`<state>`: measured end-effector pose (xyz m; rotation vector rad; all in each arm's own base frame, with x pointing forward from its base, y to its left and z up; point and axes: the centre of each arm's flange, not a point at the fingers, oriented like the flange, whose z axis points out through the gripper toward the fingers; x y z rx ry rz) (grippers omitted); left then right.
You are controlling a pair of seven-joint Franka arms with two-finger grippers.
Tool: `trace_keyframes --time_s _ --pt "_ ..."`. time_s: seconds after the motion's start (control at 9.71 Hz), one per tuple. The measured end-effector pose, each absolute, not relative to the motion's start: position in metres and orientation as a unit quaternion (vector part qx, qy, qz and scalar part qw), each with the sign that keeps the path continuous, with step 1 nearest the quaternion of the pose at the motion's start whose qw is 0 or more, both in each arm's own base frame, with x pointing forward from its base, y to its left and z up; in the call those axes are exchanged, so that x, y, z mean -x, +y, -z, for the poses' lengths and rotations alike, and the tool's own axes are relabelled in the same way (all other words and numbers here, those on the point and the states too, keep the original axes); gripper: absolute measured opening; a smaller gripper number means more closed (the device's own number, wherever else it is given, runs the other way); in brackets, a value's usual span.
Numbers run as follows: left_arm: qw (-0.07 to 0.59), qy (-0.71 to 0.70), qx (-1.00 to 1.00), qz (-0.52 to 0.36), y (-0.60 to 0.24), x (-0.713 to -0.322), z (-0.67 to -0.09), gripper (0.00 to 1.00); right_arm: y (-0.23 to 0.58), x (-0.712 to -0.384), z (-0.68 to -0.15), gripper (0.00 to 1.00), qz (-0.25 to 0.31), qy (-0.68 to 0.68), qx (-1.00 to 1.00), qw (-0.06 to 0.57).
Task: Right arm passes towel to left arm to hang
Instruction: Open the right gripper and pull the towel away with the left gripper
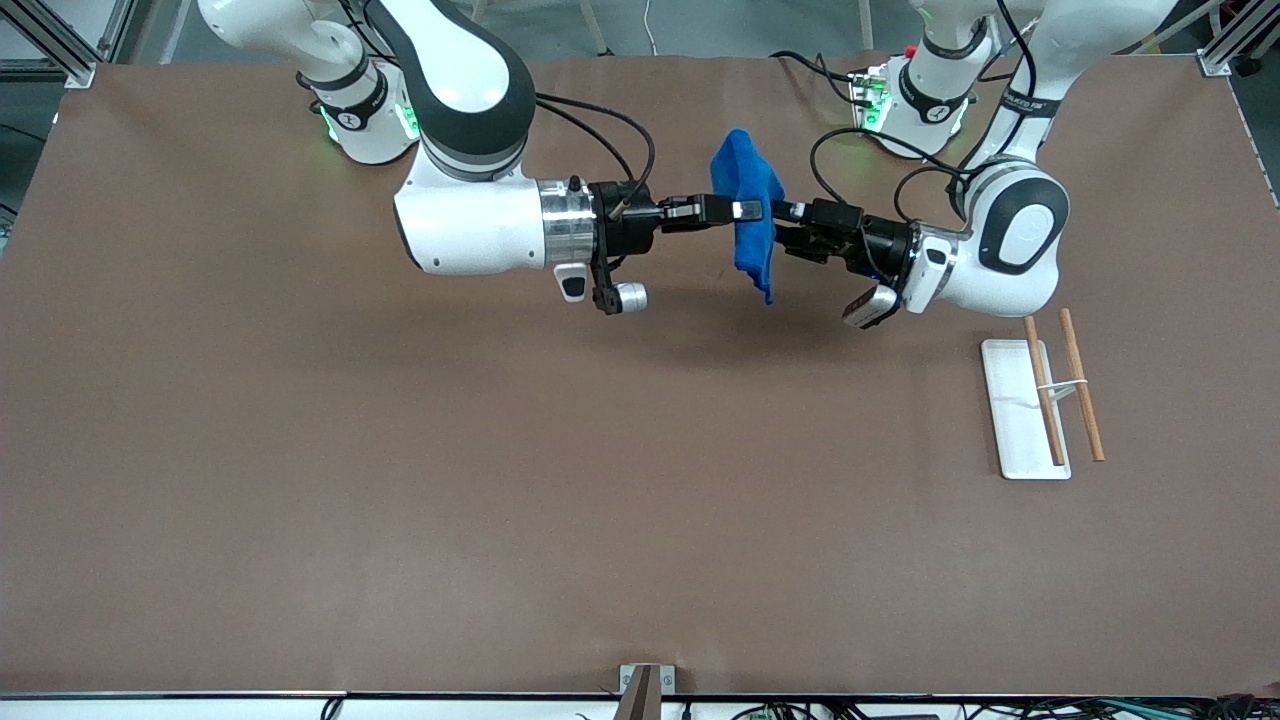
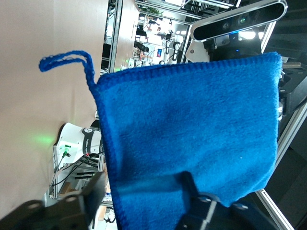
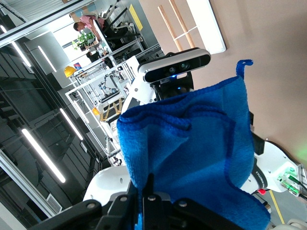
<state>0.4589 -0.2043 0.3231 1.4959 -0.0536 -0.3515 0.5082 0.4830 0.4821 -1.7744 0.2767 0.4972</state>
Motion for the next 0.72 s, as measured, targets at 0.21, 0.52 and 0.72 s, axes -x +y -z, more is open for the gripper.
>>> trace_keyframes --time_s 0.21,0.52,0.72 --pt "0.719 -0.028 -0.677 0.151 -0.202 -0.460 -0.328 0.31 0.483 -0.508 -0.482 0.05 -0.214 0.119 0.764 0.596" --pt "0.705 -0.047 -0.692 0.149 -0.193 -0.461 -0.336 0.03 0.483 -0.508 -0.482 0.05 -0.214 0.119 0.764 0.596" --pt "0.694 -0.060 -0.702 0.150 -0.189 -0.463 -0.339 0.02 0.483 -0.508 -0.482 0.05 -0.214 0.119 0.764 0.596"
